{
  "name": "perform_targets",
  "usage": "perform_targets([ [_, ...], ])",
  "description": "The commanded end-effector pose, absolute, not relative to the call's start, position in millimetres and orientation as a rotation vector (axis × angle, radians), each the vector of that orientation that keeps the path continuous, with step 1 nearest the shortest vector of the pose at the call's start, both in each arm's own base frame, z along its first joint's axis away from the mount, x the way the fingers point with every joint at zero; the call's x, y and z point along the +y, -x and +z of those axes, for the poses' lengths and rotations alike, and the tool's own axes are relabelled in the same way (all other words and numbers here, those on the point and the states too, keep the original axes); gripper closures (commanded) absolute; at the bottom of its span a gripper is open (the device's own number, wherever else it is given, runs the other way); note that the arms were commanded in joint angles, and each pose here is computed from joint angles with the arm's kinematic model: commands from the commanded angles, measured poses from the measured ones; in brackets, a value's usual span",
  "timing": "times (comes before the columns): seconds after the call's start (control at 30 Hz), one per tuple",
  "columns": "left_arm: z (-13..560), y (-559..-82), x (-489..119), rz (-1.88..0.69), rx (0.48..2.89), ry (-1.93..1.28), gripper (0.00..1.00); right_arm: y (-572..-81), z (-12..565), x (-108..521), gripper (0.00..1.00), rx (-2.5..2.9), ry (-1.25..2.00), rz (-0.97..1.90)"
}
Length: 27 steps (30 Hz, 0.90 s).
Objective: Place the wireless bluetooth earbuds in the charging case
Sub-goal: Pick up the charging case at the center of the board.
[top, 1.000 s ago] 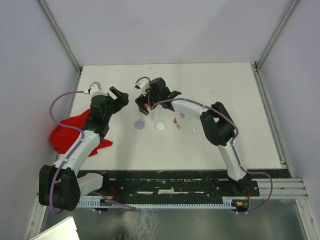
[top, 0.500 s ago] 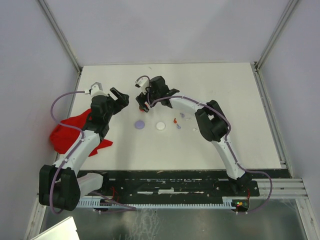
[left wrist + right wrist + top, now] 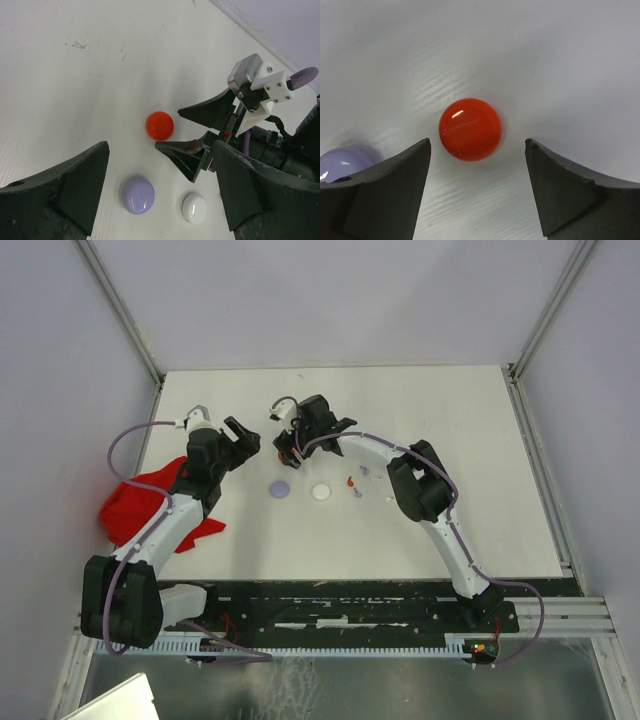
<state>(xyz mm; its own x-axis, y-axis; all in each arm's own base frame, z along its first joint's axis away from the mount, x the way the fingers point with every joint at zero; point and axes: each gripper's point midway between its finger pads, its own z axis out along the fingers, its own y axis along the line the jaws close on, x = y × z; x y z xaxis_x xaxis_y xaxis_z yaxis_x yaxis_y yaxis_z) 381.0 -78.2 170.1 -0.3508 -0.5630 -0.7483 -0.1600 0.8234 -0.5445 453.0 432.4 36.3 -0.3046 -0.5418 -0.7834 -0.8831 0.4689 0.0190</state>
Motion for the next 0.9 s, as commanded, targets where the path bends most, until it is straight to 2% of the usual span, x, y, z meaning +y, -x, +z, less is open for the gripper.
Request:
perform_targets([
  [0.0, 197, -393, -83, -0.504, 1.850, 0.522, 0.10, -463, 55, 444, 0.16, 1.921, 1.194, 0.614],
  [0.87, 191, -388, -80, -0.490, 1.859, 0.538, 0.10, -453, 41, 446, 0.23, 1.970, 1.284, 0.524],
])
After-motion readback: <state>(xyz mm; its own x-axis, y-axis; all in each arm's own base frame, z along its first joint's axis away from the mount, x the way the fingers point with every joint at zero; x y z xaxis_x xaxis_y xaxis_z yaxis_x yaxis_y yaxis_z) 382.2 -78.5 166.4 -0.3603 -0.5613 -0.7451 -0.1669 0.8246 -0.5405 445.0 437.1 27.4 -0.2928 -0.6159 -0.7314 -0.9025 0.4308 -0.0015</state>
